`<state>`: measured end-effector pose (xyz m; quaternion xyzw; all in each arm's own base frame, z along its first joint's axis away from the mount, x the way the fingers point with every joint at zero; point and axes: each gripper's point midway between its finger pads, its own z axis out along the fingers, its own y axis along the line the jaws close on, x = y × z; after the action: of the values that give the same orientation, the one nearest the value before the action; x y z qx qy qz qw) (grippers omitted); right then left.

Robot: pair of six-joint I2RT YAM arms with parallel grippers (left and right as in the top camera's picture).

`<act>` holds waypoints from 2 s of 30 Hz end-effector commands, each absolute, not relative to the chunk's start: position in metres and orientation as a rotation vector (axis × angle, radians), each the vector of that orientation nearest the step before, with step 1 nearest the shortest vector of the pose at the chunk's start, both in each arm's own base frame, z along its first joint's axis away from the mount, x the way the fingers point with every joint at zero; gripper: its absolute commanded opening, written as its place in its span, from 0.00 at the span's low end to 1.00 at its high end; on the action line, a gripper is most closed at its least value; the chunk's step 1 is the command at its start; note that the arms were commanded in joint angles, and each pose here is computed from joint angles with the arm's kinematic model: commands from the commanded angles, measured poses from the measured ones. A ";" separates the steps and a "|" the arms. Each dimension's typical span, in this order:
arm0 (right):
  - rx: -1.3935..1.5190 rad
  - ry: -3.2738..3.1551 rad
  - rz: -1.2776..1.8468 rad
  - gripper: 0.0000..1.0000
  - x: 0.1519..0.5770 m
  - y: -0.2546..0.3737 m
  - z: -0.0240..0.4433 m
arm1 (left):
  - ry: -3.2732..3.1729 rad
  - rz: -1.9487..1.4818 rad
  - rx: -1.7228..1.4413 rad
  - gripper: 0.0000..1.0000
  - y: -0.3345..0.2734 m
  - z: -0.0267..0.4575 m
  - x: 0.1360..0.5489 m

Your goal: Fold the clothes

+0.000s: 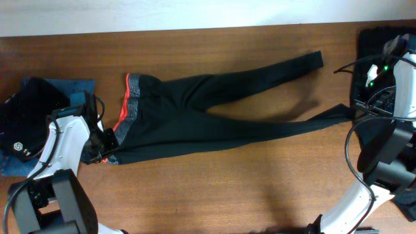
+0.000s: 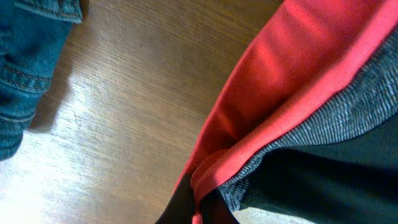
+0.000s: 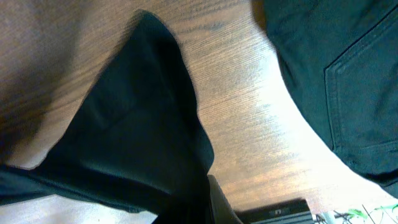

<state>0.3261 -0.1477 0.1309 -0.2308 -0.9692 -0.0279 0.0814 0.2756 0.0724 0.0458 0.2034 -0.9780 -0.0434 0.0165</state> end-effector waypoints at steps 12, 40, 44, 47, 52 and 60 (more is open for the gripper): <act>-0.659 -2.755 0.008 0.08 0.293 -0.148 0.117 | -2.892 -0.113 0.630 0.00 0.064 0.053 0.236; -0.410 -3.327 -0.383 0.67 0.429 -0.118 0.091 | -3.561 0.420 0.593 0.80 0.030 0.097 0.411; -0.310 -3.485 -0.354 0.84 0.468 -0.109 0.099 | -3.699 0.467 0.488 0.80 0.015 0.108 0.442; -0.252 -3.605 -0.334 0.88 0.498 -0.104 0.107 | -3.706 0.488 0.421 0.80 0.000 0.096 0.453; -0.220 -3.736 -0.309 0.90 0.534 -0.108 0.107 | -3.655 0.481 0.406 0.79 -0.005 0.060 0.458; -0.352 -3.786 -0.435 0.94 0.565 -0.115 0.077 | -3.658 0.508 0.398 0.78 -0.005 0.027 0.474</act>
<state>0.5617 -0.1183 0.0925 -0.0760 -0.9333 -0.0802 -0.3418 0.4660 -0.0032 0.0328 0.1087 -0.9473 0.1207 -0.2762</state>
